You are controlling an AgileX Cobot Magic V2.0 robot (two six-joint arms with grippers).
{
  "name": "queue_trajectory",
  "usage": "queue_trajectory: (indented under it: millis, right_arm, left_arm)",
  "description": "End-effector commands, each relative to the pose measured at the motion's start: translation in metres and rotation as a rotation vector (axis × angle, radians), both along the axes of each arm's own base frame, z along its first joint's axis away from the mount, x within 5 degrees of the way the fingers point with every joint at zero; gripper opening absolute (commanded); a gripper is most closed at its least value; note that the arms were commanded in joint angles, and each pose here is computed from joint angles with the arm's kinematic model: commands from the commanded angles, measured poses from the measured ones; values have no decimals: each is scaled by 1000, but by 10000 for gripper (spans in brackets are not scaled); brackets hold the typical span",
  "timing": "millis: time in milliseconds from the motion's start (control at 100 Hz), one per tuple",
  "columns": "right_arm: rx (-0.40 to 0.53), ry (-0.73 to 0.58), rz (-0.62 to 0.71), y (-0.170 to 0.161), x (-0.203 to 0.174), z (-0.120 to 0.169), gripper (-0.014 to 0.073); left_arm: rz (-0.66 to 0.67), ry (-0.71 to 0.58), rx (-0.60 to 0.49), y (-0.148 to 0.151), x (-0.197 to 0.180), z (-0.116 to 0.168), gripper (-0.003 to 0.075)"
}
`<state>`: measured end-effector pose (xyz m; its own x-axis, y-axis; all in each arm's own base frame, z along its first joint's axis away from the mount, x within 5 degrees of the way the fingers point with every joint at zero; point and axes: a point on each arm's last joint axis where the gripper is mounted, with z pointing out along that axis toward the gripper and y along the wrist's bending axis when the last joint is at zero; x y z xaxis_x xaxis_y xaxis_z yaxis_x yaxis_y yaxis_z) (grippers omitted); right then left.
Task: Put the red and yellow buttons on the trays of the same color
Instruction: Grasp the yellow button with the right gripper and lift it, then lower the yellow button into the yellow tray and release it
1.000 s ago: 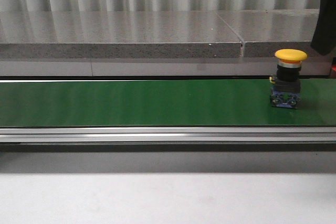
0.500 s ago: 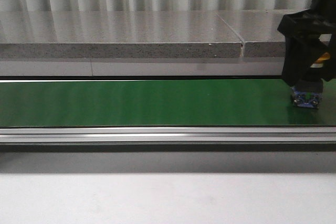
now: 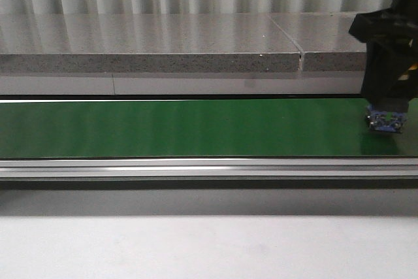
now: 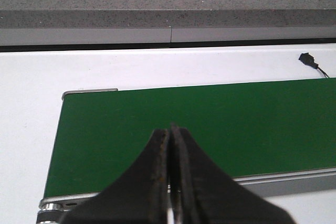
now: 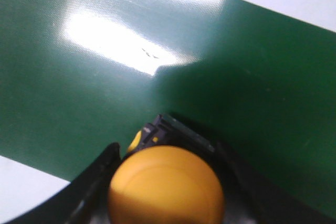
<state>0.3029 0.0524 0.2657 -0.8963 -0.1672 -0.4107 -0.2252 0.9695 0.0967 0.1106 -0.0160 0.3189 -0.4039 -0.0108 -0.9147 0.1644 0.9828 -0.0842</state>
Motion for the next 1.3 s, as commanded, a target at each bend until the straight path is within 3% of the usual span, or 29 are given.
queue_trajectory:
  millis: [0,180,310,610,880,1290]
  right_arm:
    - [28,-118,-78,-15,-9,38,73]
    - [-5,-166,-265,-63,-37,69,73]
    - [-50,-194,-479,-110,-64,84,73]
    - [-112,-268,-987,-195,-115,68,73]
    - [-154,-319,-1035,-206,-119,45,73]
    - [-140,-164,-1085,-224,-105,9,73]
  left_arm:
    - [18,-91,-29,0,2,15,-20]
    - [18,-91,-29,0,2,15,-20]
    - [18,-91,-29,0,2,15,-20]
    - [18,-91,-29,0,2,15,-20]
    - [18,-91,-29,0,2,15,-20]
    - [18,-91,-29,0,2,15,-20]
